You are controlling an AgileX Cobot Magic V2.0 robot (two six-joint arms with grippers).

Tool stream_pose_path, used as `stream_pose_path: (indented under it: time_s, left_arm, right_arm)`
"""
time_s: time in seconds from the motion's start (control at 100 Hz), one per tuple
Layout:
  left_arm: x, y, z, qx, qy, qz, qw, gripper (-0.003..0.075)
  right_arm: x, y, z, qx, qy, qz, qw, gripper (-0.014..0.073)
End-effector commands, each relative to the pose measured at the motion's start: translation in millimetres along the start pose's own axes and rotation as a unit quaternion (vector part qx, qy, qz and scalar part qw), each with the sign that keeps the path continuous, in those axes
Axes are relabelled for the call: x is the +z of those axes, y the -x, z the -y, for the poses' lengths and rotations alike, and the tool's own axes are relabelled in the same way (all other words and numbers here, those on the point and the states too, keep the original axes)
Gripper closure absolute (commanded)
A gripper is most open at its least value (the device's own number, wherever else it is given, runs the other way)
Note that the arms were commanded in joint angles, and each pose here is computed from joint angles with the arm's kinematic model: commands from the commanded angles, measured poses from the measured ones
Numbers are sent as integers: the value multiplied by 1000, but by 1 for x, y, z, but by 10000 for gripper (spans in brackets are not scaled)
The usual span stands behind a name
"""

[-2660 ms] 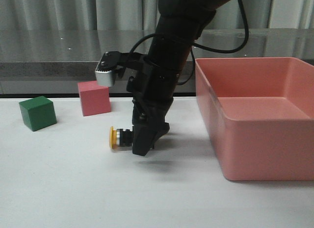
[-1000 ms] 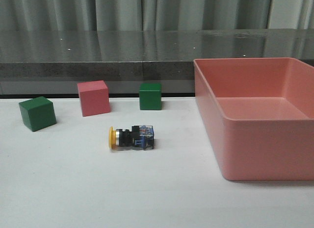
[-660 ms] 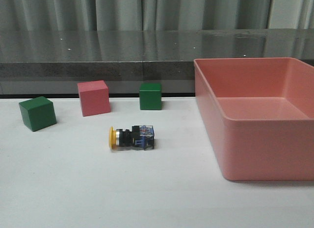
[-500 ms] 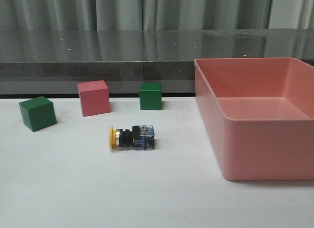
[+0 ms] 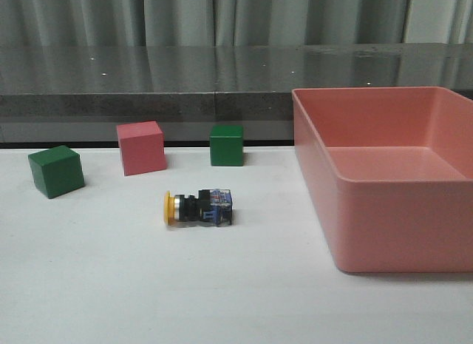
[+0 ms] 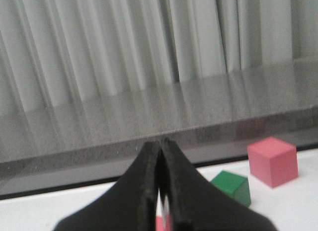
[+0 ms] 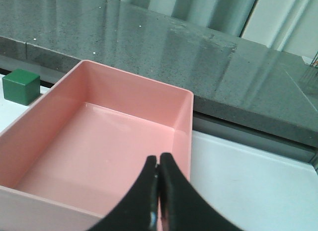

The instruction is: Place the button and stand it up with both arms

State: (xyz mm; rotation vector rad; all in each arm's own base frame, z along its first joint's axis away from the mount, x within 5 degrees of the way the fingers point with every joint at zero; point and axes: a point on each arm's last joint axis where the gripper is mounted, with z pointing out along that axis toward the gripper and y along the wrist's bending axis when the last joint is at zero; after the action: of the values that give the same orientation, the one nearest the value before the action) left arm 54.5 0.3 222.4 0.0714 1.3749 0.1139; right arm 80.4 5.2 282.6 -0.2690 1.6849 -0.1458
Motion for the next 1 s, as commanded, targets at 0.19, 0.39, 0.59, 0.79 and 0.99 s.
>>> stream_pose_path:
  time_s: [0.19, 0.39, 0.59, 0.79, 0.99]
  left_arm:
    - [3, 40, -6, -101, 10, 24, 995, 739]
    - [39, 82, -12, -101, 7, -48, 994, 739]
    - [91, 113, -16, -111, 7, -78, 991, 739]
    - [133, 111, -18, -112, 13, -53, 992, 739]
    - [160, 91, -16, -112, 15, -68, 991, 738]
  right_arm:
    - [-1, 13, 5, 3, -18, 43, 999, 657]
    - [-1, 13, 5, 3, -18, 43, 999, 657]
    - [-1, 13, 5, 3, -18, 43, 999, 657]
    - [-1, 13, 5, 3, -18, 43, 999, 657]
    - [-1, 13, 5, 3, -18, 43, 999, 657]
